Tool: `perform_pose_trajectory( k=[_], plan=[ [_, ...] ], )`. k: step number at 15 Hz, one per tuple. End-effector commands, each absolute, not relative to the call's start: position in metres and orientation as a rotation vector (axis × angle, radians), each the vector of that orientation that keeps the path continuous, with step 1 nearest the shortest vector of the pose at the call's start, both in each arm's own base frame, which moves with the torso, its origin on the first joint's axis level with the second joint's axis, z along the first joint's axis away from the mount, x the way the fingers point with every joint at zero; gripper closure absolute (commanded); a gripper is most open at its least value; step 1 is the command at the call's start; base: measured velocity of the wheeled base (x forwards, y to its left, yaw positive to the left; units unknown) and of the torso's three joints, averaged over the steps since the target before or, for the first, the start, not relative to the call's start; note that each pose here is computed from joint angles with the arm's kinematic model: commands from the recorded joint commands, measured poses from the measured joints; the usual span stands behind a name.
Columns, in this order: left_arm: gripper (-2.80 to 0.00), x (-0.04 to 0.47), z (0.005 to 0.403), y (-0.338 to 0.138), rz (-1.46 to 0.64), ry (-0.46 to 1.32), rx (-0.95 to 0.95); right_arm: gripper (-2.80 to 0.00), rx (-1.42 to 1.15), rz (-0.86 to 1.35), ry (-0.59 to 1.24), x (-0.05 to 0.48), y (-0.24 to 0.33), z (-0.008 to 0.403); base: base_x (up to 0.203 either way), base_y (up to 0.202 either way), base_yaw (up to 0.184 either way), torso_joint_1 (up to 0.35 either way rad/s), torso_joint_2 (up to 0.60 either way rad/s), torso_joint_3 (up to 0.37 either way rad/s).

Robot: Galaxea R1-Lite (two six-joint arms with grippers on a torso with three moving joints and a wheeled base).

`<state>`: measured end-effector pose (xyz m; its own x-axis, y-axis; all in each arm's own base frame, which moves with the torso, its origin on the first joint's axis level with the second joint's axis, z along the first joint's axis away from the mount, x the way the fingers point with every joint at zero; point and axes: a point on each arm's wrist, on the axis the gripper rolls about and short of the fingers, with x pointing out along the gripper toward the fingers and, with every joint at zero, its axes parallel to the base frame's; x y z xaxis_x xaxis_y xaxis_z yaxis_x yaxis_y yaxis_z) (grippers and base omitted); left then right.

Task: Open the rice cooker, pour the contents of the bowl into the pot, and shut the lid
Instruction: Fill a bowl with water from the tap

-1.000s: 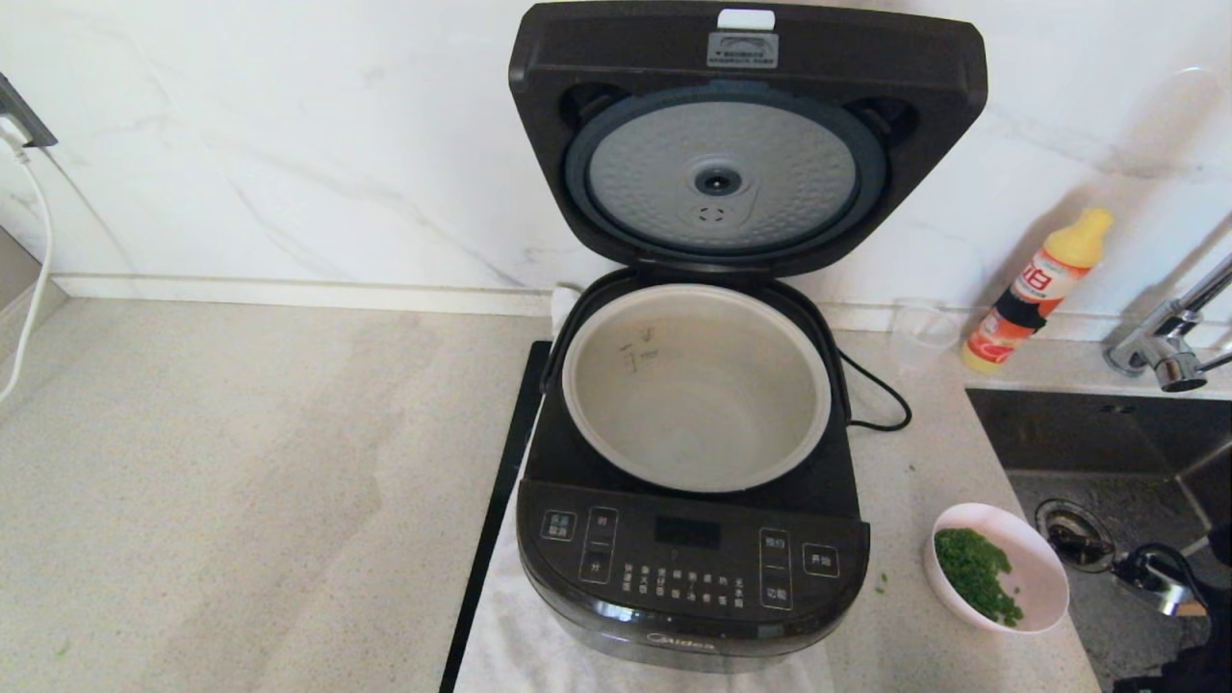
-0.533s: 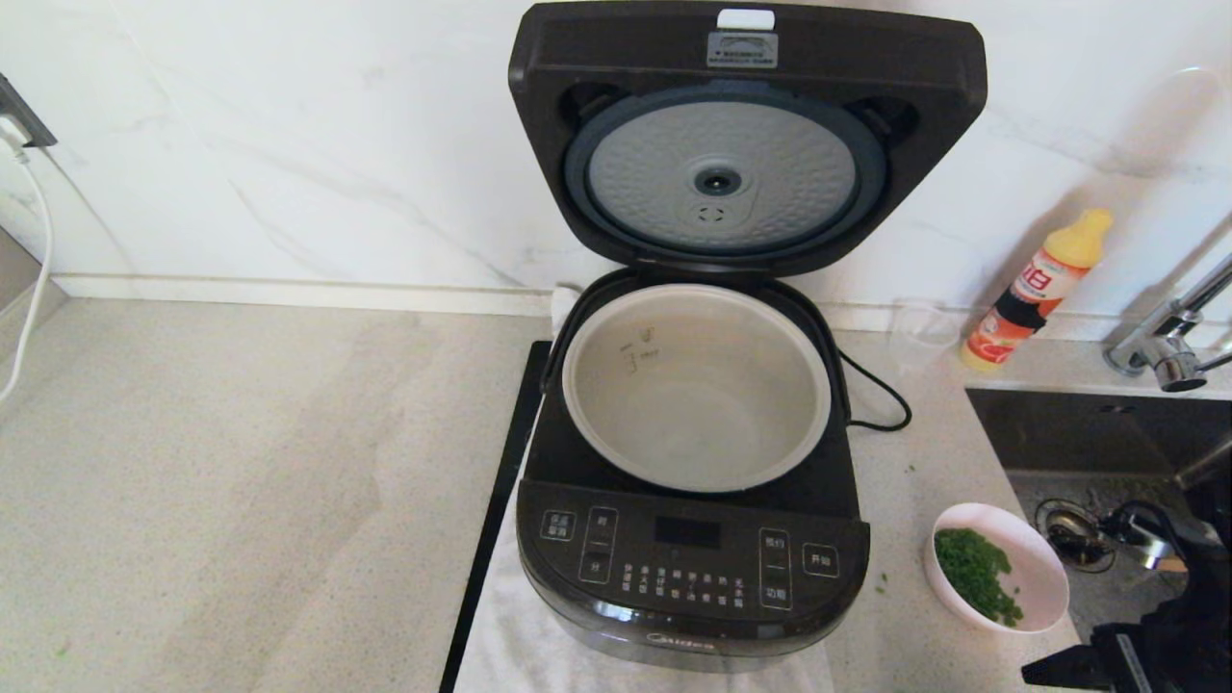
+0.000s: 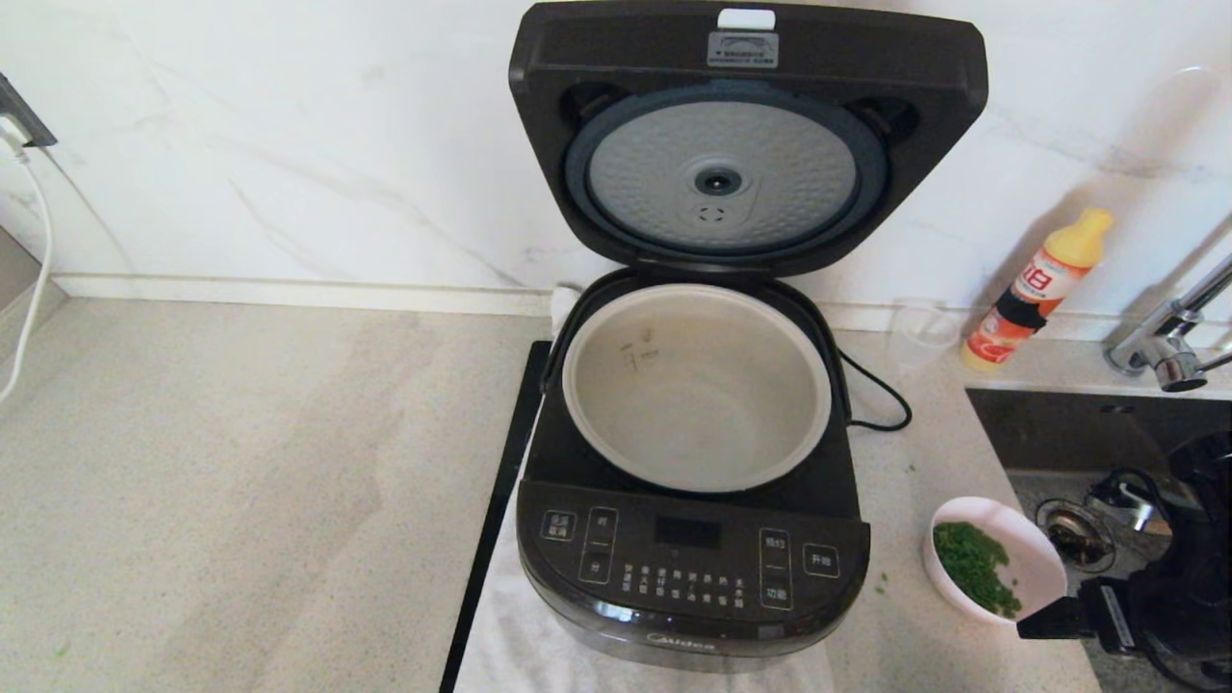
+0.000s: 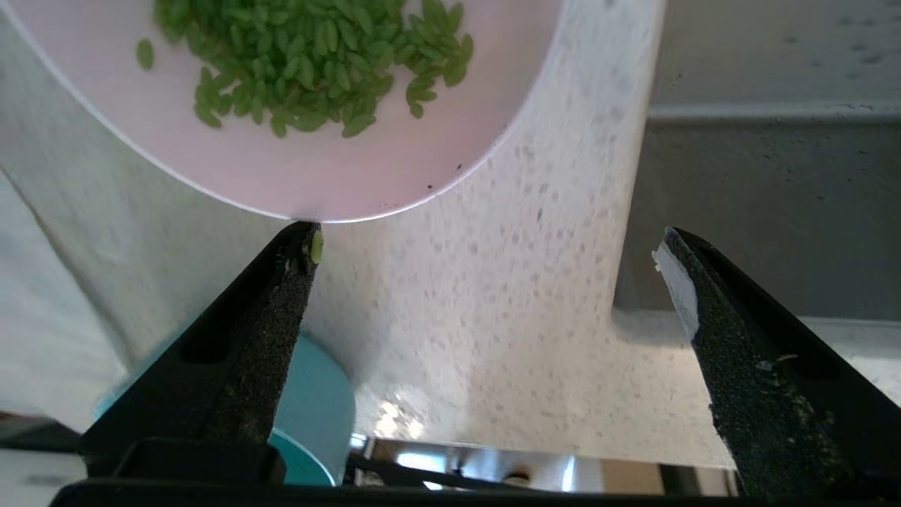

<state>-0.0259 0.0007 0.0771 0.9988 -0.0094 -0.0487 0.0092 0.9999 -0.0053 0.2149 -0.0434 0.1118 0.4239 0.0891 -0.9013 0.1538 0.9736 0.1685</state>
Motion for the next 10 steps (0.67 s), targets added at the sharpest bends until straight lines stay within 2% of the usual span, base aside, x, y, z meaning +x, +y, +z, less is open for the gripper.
perform_pose_trajectory(
  k=[1, 10],
  plan=[
    [0.00, -0.026, 0.077, 0.001, -0.009, 0.046, -0.005, -2.80, 0.256, -0.048, 1.144, 0.223, -0.046, 0.110, 0.000, 0.000, 0.000, 0.000, 0.00, 0.000],
    [0.00, -0.026, 0.077, 0.001, -0.009, 0.046, -0.005, -2.80, 0.323, -0.004, 1.055, 0.232, -0.046, 0.150, 0.000, 0.000, 0.000, 0.000, 0.00, 0.000]
  ],
)
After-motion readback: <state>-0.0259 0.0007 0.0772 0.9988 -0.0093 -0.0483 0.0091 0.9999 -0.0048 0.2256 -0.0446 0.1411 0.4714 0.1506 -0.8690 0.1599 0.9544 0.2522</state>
